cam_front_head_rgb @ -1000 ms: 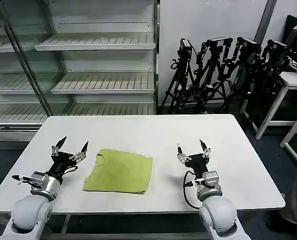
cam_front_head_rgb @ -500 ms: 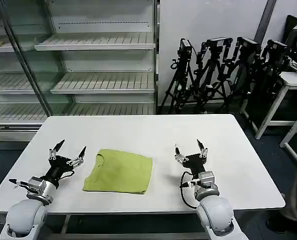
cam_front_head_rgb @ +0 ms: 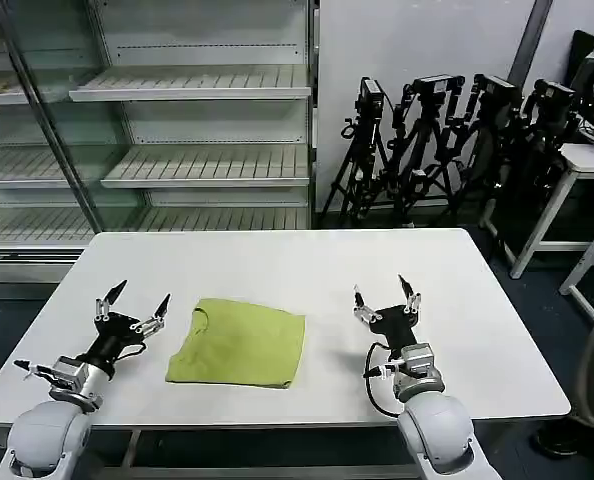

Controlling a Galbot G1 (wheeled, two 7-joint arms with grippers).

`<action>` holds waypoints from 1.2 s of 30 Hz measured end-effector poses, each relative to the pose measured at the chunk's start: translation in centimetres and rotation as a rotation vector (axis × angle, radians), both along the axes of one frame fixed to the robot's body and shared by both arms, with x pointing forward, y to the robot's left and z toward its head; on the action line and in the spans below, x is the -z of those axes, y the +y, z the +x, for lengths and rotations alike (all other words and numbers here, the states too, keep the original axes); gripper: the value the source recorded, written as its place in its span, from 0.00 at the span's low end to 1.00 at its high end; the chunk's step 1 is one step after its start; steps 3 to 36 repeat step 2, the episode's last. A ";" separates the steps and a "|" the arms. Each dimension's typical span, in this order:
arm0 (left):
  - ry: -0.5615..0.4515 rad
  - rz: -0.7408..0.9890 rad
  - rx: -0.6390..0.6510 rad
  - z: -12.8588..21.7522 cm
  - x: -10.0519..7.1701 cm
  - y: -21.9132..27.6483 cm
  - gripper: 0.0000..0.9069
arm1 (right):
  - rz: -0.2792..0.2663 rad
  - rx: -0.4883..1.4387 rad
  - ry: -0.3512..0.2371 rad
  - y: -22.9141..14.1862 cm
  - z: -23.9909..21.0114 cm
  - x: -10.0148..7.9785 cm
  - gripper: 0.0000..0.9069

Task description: Fold and organize the clothes.

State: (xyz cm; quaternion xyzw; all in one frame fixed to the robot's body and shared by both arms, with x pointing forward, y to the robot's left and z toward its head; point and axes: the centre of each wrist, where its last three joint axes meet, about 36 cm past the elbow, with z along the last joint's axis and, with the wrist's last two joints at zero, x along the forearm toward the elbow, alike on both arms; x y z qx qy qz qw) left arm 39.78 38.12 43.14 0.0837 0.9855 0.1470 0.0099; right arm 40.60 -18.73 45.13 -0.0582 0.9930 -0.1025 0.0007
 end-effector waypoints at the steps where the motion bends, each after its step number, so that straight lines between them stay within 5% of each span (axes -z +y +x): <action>1: -0.002 0.001 0.000 0.0 -0.1 0.0 1.00 | 0.000 -0.001 -0.002 0.0 0.0 -0.1 1.00; 36: -0.003 0.003 0.000 -0.1 -0.1 0.1 1.00 | 0.001 -0.002 -0.004 0.1 -0.1 -0.1 1.00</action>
